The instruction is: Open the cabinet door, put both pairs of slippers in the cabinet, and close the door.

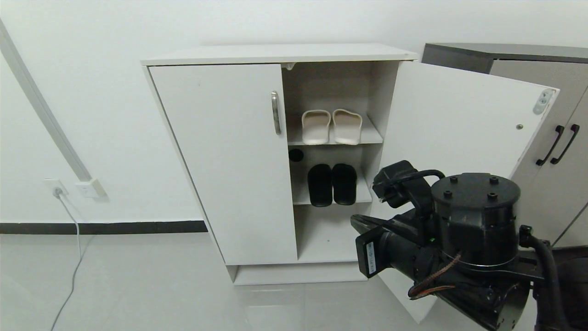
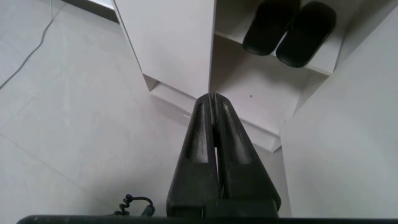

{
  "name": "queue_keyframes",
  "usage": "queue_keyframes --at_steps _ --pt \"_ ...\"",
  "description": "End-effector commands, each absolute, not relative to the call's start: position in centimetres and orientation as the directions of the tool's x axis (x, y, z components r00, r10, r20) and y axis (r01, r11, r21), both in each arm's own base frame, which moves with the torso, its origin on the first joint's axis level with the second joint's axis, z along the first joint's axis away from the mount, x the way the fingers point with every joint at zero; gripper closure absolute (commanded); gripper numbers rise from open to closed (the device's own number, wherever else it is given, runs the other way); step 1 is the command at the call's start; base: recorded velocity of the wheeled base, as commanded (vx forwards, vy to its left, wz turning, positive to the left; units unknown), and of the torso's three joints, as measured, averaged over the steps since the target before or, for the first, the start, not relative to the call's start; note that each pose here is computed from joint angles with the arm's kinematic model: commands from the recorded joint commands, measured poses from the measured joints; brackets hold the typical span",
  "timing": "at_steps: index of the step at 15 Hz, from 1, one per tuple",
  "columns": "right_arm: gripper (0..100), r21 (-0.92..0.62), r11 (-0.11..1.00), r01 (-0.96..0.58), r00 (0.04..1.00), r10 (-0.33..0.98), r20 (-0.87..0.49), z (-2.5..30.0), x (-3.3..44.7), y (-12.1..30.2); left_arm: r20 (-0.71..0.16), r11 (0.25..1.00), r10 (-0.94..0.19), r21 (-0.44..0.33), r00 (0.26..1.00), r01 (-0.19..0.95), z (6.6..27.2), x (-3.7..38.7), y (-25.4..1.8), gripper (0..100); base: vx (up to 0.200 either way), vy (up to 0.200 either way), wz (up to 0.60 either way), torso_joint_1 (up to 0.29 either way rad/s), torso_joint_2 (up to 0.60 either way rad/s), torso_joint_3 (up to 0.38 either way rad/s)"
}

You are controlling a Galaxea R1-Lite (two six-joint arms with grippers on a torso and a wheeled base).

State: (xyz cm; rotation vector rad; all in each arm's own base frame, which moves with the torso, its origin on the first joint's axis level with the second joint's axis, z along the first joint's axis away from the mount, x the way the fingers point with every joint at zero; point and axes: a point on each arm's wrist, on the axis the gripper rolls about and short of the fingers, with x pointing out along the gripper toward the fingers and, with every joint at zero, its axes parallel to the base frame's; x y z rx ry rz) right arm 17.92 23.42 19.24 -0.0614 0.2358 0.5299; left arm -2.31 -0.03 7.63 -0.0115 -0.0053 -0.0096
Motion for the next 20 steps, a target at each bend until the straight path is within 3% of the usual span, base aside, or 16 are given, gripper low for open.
queue_keyframes --at_steps 1,9,20 --pt "100 0.001 0.861 -0.508 0.836 0.493 -0.243 19.12 17.95 23.49 0.002 1.000 -0.009 -0.012 1.000 0.009 7.59 -2.29 -0.03 100 0.000 0.000 0.00 -0.002 -0.11 -0.315" --pt "100 0.000 0.861 -0.508 0.835 0.493 -0.244 19.07 17.97 23.51 0.002 1.000 -0.009 -0.012 1.000 0.009 7.59 -2.29 -0.03 100 0.000 0.000 0.00 0.060 -0.45 -0.372" --pt "100 -0.004 0.862 -0.507 0.835 0.489 -0.252 18.80 18.11 23.62 0.002 1.000 -0.009 -0.011 1.000 0.009 7.59 -2.29 -0.03 100 0.000 0.000 0.00 0.158 -0.48 -0.326"
